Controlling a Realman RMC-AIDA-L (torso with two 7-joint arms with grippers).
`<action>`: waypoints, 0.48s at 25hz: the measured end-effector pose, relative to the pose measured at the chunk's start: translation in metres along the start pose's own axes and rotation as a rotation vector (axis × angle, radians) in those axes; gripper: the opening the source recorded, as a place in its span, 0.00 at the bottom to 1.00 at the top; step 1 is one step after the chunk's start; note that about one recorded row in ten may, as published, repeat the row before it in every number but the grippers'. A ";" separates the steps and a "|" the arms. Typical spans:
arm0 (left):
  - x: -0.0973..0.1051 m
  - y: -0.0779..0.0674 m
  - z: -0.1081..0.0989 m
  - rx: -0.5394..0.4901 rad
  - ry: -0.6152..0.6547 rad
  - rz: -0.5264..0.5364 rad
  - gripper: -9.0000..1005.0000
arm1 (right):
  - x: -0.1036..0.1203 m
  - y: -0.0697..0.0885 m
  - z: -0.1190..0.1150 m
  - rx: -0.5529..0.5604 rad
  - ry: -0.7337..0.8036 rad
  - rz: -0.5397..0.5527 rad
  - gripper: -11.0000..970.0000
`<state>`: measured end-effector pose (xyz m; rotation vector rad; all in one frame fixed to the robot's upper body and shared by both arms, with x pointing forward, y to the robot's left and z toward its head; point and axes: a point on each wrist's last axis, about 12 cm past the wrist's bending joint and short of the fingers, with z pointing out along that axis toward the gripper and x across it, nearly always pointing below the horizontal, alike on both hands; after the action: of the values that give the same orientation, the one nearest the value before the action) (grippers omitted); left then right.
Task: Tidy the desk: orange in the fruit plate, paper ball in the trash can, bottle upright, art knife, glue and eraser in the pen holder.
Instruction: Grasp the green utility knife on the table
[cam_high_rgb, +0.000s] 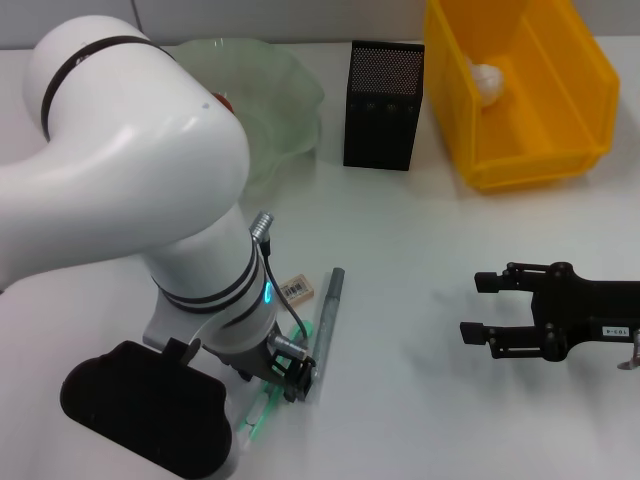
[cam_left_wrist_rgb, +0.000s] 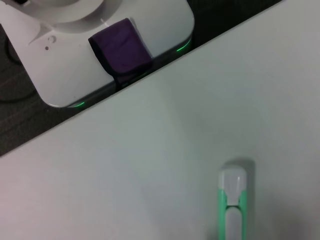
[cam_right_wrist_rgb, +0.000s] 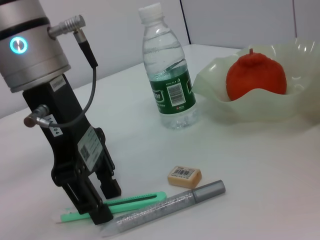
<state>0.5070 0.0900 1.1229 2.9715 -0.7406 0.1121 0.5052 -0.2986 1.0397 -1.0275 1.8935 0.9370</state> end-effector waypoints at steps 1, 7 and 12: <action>0.000 0.001 -0.001 -0.001 0.002 0.000 0.49 | 0.000 0.000 0.000 0.000 0.000 0.000 0.79; -0.001 0.009 -0.004 0.010 0.008 -0.013 0.46 | 0.000 0.001 0.000 -0.006 0.002 -0.002 0.79; -0.001 0.012 -0.003 0.024 0.004 -0.021 0.43 | 0.001 0.002 0.001 -0.012 0.005 -0.013 0.79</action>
<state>0.4999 0.0801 1.1268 2.9996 -0.7129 0.1271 0.5034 -0.2976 1.0390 -1.0492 1.8854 0.9402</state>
